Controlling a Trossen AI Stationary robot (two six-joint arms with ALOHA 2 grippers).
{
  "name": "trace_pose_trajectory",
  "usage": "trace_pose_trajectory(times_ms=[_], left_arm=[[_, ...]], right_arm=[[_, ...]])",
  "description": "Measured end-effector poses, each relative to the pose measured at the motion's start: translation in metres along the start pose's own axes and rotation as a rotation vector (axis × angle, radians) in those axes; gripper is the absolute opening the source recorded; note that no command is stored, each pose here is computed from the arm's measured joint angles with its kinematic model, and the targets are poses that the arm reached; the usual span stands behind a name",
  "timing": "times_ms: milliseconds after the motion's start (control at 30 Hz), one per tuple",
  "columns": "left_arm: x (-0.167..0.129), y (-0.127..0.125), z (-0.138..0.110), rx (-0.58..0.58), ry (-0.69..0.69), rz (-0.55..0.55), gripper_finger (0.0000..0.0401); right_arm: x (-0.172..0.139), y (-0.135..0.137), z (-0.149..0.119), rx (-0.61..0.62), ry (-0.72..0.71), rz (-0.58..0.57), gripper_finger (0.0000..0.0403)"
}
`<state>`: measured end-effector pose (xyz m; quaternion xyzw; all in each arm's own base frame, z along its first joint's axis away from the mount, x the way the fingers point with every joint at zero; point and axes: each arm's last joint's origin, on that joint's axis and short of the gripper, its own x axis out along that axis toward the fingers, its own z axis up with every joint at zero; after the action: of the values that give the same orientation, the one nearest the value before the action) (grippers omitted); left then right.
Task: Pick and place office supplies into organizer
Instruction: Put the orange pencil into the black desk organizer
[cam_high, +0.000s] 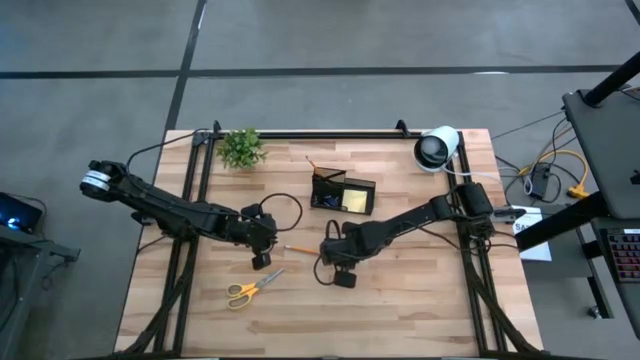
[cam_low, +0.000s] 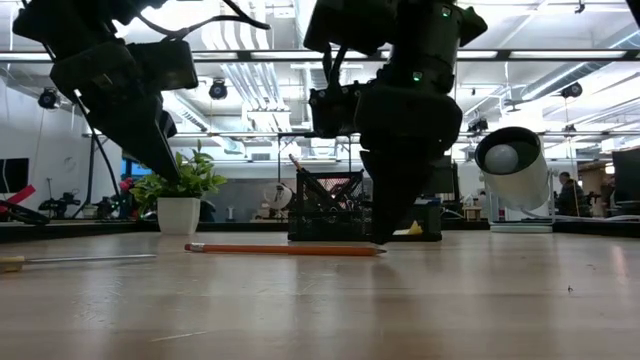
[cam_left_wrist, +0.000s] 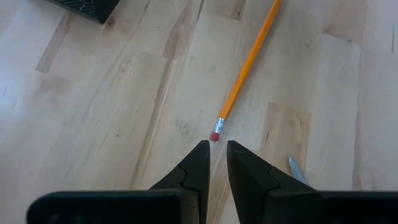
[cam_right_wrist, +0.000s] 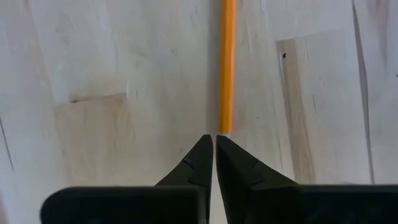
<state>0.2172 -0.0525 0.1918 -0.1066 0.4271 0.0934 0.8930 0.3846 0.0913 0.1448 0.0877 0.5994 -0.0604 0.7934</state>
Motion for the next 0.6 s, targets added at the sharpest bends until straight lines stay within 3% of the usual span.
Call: trace_pose_trajectory(times_ms=[400,600], left_arm=[[0.0005,0.0021,0.0013,-0.009,-0.003,0.006,0.0039],[0.0011,0.004,0.0033,-0.021,-0.013,0.008,0.0039]], right_arm=[[0.0007,-0.0002,-0.0004,0.0,-0.001,0.0,0.0066],[0.0009,-0.0017,0.0004,0.0,-0.025,-0.043,0.006]])
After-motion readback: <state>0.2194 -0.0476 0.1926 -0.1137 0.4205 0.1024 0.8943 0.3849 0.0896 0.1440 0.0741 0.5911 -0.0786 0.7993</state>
